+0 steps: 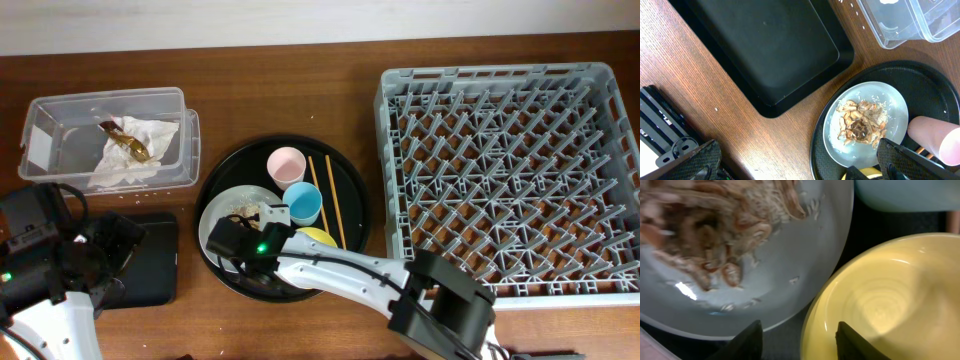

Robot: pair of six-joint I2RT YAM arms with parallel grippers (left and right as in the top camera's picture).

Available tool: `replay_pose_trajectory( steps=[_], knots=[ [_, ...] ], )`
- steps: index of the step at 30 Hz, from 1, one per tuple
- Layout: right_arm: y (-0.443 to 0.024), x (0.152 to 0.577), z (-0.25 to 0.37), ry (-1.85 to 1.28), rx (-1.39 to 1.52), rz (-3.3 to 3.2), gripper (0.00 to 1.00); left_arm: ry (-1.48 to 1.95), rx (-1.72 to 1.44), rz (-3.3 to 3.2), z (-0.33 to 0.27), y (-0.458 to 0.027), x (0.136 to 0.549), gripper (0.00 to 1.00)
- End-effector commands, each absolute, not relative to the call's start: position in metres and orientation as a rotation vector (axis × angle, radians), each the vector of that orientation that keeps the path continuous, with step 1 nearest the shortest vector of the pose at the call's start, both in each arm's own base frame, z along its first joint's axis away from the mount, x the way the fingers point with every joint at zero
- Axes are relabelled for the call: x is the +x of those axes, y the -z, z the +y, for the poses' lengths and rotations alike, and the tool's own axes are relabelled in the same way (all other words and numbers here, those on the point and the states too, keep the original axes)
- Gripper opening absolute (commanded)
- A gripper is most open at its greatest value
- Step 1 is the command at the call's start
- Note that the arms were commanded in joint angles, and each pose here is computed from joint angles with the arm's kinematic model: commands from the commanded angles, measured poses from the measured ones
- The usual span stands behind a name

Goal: Sort waste into correct bins and load items into the dishwasher rack
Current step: 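Reach the right gripper to the yellow cup and grasp it, then carry the yellow cup into the dishwasher rack and release it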

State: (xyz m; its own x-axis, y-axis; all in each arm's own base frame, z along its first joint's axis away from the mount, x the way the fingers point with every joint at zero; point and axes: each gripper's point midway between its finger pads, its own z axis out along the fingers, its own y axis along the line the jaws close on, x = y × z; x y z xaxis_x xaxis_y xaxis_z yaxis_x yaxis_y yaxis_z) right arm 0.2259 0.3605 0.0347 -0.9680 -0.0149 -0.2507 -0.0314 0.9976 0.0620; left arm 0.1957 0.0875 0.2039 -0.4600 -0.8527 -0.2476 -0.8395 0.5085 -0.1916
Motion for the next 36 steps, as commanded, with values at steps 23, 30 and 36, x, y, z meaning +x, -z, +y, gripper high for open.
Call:
replay_pose_trajectory(
  steps=[23, 30, 36],
  knots=[
    [-0.136, 0.225, 0.355, -0.096, -0.252, 2.835, 0.04, 0.062, -1.433, 2.43, 0.089, -0.205, 0.195, 0.99],
    [-0.299, 0.263, 0.251, -0.456, -0.317, 2.584, 0.04, 0.062, -1.433, 2.43, 0.089, -0.205, 0.195, 0.99],
    [-0.3, 0.361, 0.057, -0.623, -0.08, 2.519, 0.04, 0.062, -1.433, 2.43, 0.089, -0.205, 0.195, 0.99]
  ],
)
